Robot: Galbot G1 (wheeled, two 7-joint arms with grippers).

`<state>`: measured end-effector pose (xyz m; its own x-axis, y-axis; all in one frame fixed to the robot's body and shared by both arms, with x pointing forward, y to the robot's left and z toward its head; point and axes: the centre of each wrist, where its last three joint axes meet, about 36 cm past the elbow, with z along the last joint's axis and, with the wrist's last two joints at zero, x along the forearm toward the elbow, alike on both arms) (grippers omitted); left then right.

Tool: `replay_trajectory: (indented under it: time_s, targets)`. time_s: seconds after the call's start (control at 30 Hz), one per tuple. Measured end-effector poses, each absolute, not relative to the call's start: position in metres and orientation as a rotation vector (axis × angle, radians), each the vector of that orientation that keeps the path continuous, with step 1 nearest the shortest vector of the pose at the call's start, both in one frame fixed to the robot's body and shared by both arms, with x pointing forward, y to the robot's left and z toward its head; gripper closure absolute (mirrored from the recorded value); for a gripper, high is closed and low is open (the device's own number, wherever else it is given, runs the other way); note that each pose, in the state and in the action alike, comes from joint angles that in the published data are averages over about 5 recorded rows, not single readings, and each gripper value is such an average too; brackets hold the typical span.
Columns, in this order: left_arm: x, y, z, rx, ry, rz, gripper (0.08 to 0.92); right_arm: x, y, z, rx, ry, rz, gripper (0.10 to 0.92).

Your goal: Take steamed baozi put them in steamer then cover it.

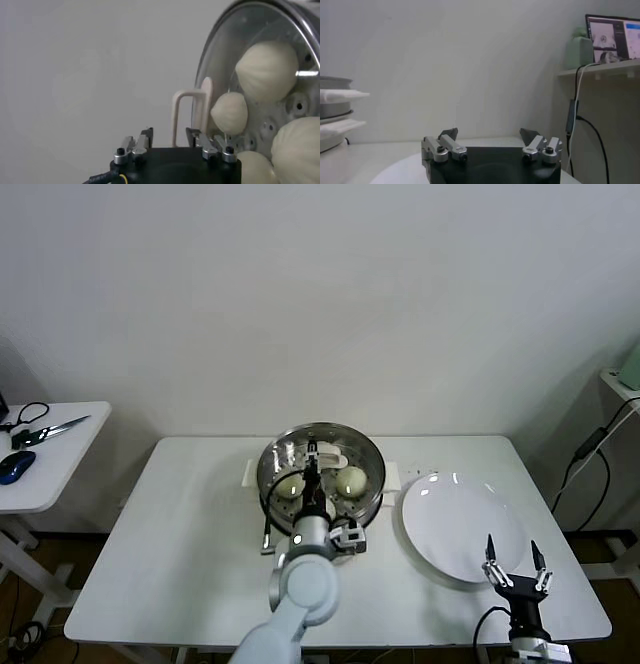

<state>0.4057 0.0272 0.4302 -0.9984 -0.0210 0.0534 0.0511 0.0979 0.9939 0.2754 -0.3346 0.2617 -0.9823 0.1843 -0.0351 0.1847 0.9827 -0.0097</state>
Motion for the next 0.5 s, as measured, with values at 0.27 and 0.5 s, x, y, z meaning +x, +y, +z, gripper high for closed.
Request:
replay_trajectory:
  time_s: [0.27,0.5]
  targets:
    - [0.377,0.043,0.45,-0.083,-2.43,-1.962,0.26,0.279,-0.328,0.268,0.29,3.117,0.008,0.2]
    - [0.351,0.073,0.456,-0.188,-2.64,-1.756,0.178,0.283,-0.321,0.275,0.264,3.129,0.032,0.2]
